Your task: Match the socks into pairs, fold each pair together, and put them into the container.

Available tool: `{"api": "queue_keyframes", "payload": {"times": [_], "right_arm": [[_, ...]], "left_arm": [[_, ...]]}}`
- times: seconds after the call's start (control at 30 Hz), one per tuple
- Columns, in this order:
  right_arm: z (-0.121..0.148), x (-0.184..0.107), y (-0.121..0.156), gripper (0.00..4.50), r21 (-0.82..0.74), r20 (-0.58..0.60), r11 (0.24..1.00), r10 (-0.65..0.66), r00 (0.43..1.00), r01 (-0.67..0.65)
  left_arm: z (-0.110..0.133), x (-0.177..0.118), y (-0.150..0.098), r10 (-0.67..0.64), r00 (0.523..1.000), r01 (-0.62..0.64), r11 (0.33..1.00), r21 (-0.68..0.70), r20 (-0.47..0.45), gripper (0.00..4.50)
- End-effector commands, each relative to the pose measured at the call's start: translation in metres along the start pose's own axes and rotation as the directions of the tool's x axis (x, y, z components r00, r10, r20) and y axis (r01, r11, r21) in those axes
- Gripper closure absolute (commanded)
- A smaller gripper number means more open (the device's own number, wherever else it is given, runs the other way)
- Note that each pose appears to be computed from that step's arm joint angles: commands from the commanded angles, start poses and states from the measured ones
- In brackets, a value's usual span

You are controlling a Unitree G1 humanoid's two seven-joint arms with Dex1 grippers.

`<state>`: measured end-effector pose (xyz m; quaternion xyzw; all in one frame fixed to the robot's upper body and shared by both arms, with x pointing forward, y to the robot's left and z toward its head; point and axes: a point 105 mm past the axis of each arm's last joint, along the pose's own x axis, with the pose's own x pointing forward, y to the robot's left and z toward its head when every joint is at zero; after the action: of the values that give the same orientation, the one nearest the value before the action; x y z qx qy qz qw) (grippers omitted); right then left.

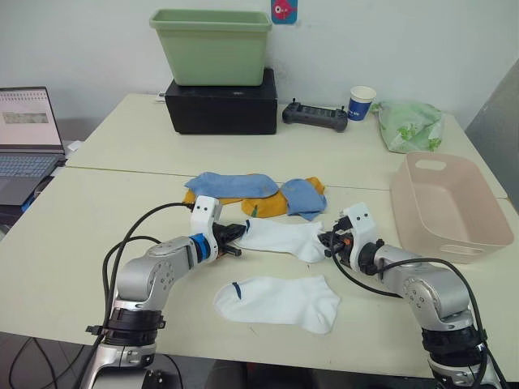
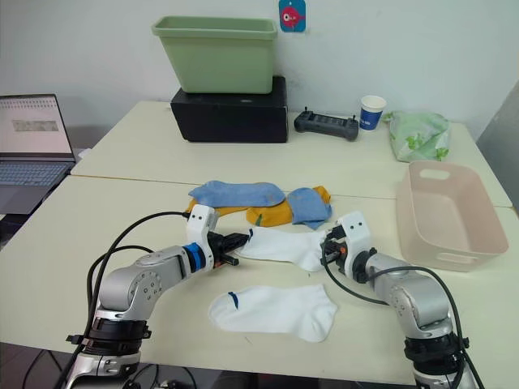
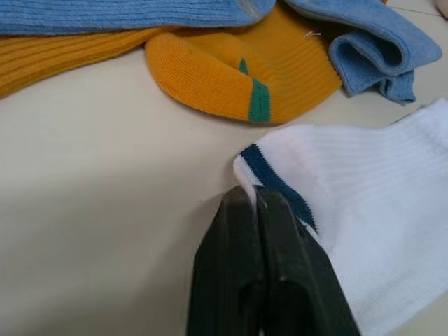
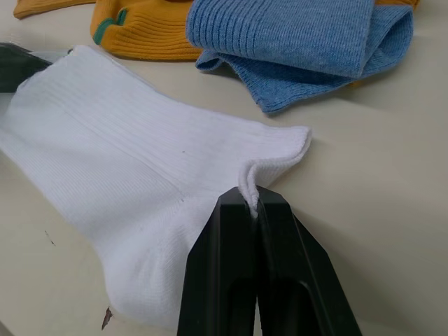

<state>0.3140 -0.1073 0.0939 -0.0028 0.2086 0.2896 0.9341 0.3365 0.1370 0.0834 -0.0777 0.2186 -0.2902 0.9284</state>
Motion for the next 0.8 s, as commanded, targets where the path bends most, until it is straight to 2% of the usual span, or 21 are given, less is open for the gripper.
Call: {"api": "queue_keyframes", "payload": {"times": [0.03, 0.23, 0.33, 0.4, 0.57, 0.7, 0.8], "right_arm": [[0.023, -0.009, 0.005, 4.50, -0.018, 0.102, 1.000, 0.017, 0.995, -0.015], [0.041, -0.022, 0.025, 4.50, 0.034, 0.172, 0.989, 0.137, 0.976, -0.145], [0.054, -0.046, 0.045, 4.50, 0.060, 0.221, 0.953, 0.276, 0.935, -0.295], [0.052, -0.068, 0.055, 4.50, 0.085, 0.228, 0.921, 0.354, 0.907, -0.380], [0.023, -0.088, 0.063, 4.50, 0.154, 0.135, 0.904, 0.382, 0.914, -0.400], [0.005, -0.096, 0.074, 4.50, 0.160, 0.067, 0.896, 0.409, 0.910, -0.414], [-0.002, -0.096, 0.073, 4.50, 0.160, 0.043, 0.905, 0.392, 0.919, -0.393]], "left_arm": [[0.003, -0.009, -0.016, -0.083, 0.996, 0.084, 0.996, -0.043, 0.034, 4.47], [0.021, -0.042, -0.032, -0.181, 0.977, 0.188, 0.981, -0.055, 0.109, 4.47], [0.038, -0.063, -0.042, -0.228, 0.961, 0.238, 0.970, -0.045, 0.154, 4.47], [0.042, -0.082, -0.054, -0.276, 0.946, 0.288, 0.956, -0.051, 0.171, 4.47], [-0.002, -0.114, -0.078, -0.317, 0.946, 0.324, 0.936, -0.136, 0.070, 4.47], [-0.033, -0.123, -0.082, -0.238, 0.971, 0.238, 0.950, -0.202, 0.024, 4.47], [-0.045, -0.121, -0.077, -0.190, 0.982, 0.187, 0.961, -0.202, 0.003, 4.47]]}}
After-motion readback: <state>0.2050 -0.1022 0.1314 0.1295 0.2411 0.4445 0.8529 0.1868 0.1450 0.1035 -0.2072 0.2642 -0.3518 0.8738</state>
